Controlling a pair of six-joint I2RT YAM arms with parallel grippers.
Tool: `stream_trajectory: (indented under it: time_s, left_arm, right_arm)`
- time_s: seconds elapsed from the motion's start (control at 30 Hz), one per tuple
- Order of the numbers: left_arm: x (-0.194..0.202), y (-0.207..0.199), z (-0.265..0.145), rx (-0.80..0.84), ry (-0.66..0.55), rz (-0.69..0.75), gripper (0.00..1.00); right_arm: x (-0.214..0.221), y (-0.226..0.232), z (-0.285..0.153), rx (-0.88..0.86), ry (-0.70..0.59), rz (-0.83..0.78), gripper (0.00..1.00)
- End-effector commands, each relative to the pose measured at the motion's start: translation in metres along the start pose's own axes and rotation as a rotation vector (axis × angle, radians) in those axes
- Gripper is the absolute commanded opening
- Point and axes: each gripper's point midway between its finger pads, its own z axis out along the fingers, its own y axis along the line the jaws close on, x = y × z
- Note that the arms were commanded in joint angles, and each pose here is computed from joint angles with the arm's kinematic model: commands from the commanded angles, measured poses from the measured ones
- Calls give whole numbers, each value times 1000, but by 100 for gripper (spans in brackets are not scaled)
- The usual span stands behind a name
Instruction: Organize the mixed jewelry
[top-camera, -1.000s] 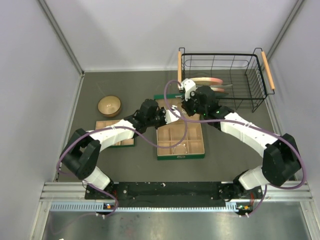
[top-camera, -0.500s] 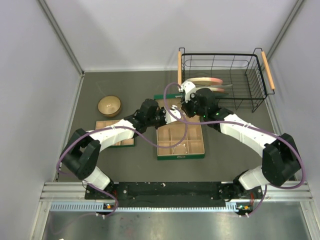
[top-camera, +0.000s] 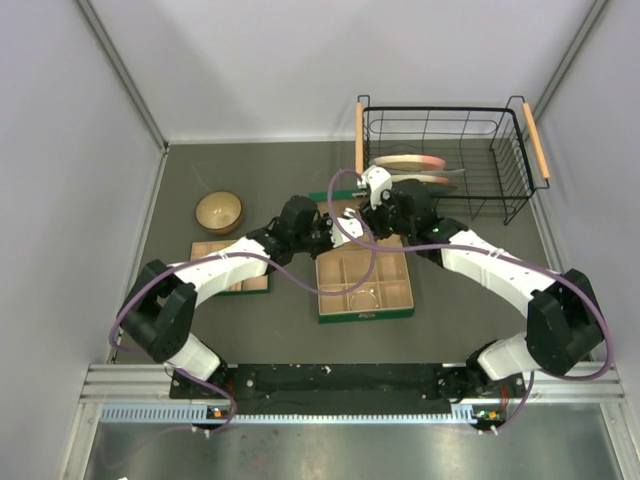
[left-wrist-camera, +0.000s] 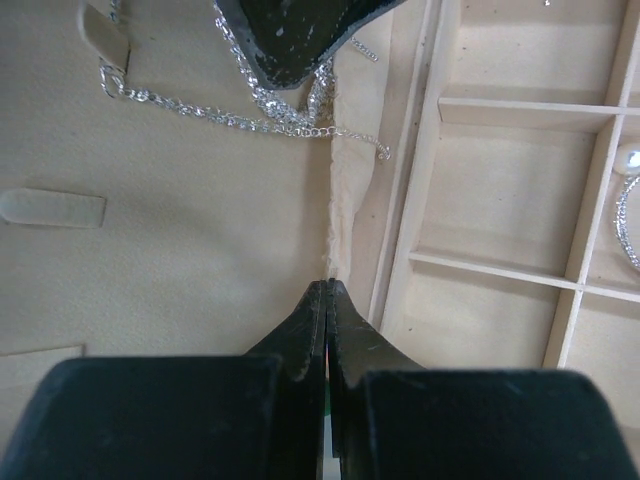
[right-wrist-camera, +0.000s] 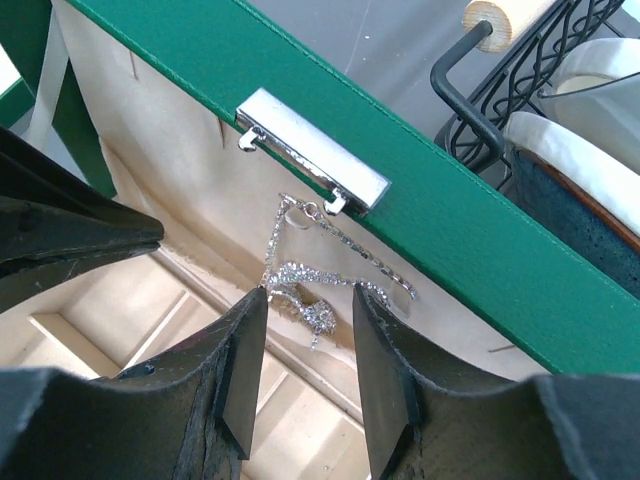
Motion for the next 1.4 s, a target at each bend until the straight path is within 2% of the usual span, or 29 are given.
stream_trajectory:
  time_s: [0.0, 0.27, 0.63, 0.7, 0.87, 0.97, 1.17, 1.2, 1.3, 1.37]
  left_arm:
    - [-51, -6, -13, 54, -128, -3, 0]
    - [-57, 9, -17, -4, -123, -7, 0]
    - [-43, 21, -11, -76, -72, -20, 1]
    - [-41, 21, -12, -84, -65, -23, 6]
    - [-48, 28, -14, -115, -89, -21, 30]
    - [-47, 28, -14, -120, -88, -21, 40]
    - [-45, 31, -17, -157, -97, -34, 50]
    - [-47, 33, -19, -165, -105, -38, 63]
    - [-51, 34, -24, -178, -122, -44, 78]
    - [-53, 31, -28, -171, -132, -48, 83]
  right_arm:
    - [-14, -3, -15, 21, -46, -20, 41]
    - [2, -1, -18, 16, -10, -27, 40]
    - [15, 7, -23, -21, 21, -29, 39]
    - [10, 7, -26, -26, 14, -36, 39]
    - [7, 6, -34, -23, 13, -49, 39]
    - [5, 4, -40, -17, 8, -55, 40]
    - [3, -2, -53, -15, -4, -50, 41]
    - [7, -2, -53, -17, 9, -51, 41]
    - [13, -2, -57, -24, 26, -55, 43]
    - [19, -3, -62, -32, 36, -55, 44]
